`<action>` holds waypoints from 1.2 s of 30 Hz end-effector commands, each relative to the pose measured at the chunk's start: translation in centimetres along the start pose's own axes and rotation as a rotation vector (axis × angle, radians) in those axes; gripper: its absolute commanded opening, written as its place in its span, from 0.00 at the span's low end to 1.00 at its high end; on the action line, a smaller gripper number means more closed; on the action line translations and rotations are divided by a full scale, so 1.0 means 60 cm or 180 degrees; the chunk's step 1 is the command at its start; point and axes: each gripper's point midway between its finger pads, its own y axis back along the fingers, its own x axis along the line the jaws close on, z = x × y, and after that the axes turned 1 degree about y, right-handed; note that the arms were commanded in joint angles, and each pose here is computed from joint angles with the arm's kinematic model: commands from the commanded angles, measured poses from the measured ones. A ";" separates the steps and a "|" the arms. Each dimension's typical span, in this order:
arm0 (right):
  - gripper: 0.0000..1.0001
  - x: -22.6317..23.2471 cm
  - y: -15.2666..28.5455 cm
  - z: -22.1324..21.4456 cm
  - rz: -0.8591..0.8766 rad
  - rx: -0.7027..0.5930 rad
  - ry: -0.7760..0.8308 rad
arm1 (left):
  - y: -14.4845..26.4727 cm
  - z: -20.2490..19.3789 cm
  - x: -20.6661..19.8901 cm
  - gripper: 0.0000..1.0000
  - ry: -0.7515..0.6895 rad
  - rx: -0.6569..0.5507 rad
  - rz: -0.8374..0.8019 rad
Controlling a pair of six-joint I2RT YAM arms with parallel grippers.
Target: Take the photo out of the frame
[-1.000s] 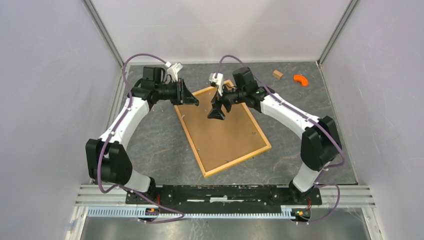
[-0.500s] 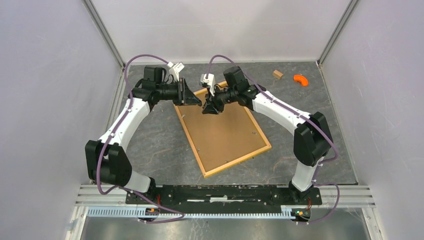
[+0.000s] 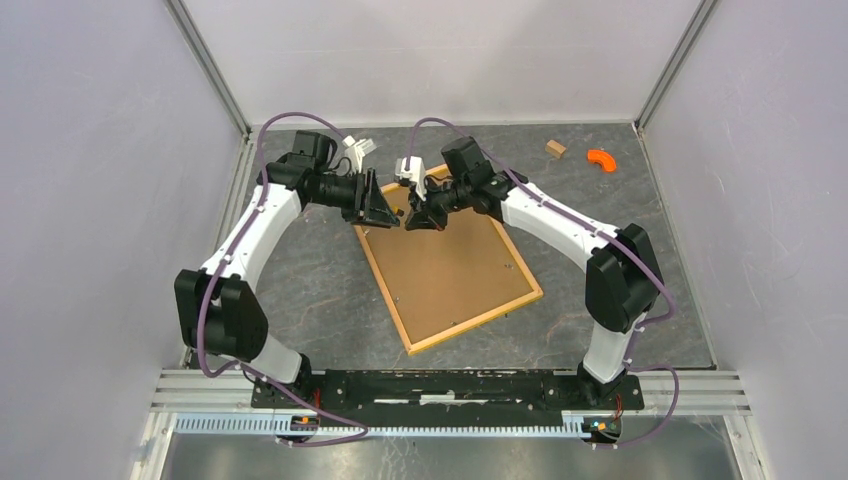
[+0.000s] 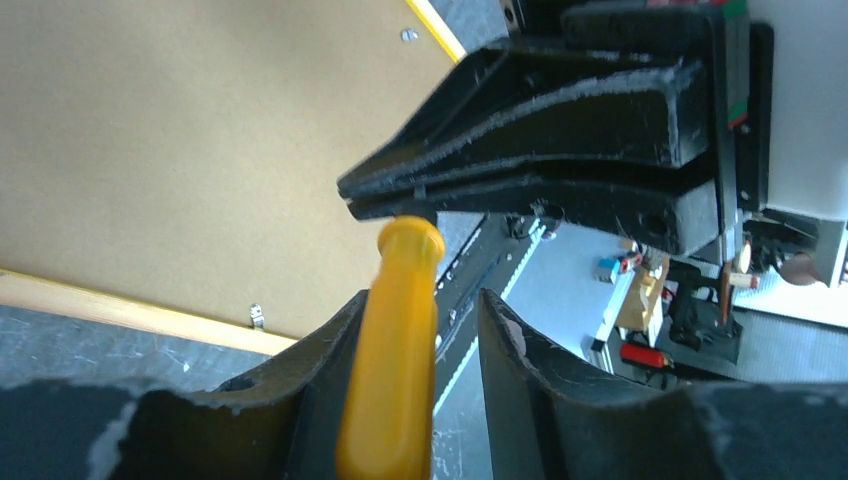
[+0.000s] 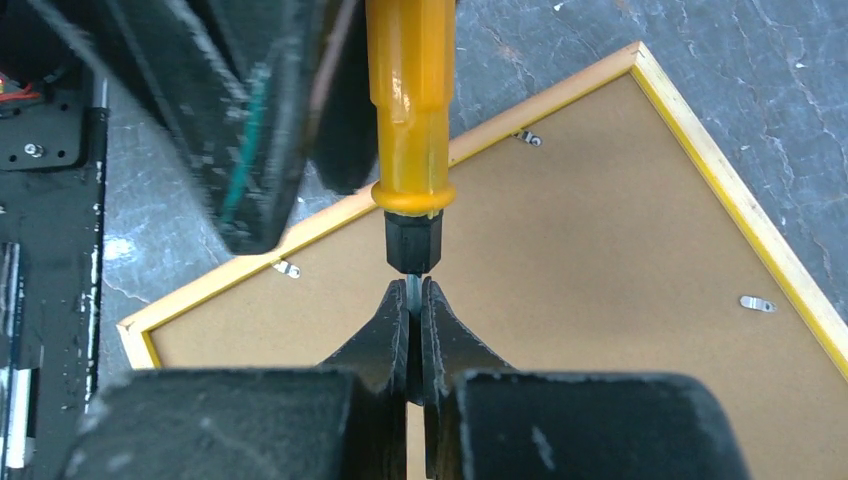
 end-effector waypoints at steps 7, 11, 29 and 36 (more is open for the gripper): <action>0.00 0.004 0.006 0.026 -0.0015 -0.0058 0.0275 | 0.002 -0.007 -0.029 0.53 -0.0082 0.0078 -0.0298; 0.00 0.016 0.005 0.024 0.0030 -0.0067 0.0250 | -0.001 -0.003 -0.022 0.56 -0.0025 -0.0014 -0.0252; 0.21 0.017 -0.005 0.019 -0.0084 -0.0072 0.0115 | -0.010 0.006 -0.015 0.02 0.0071 -0.0334 -0.0281; 0.59 -0.057 0.056 -0.078 -0.0325 0.0369 -0.0341 | 0.028 0.018 0.089 0.02 -0.0432 -0.0209 0.0958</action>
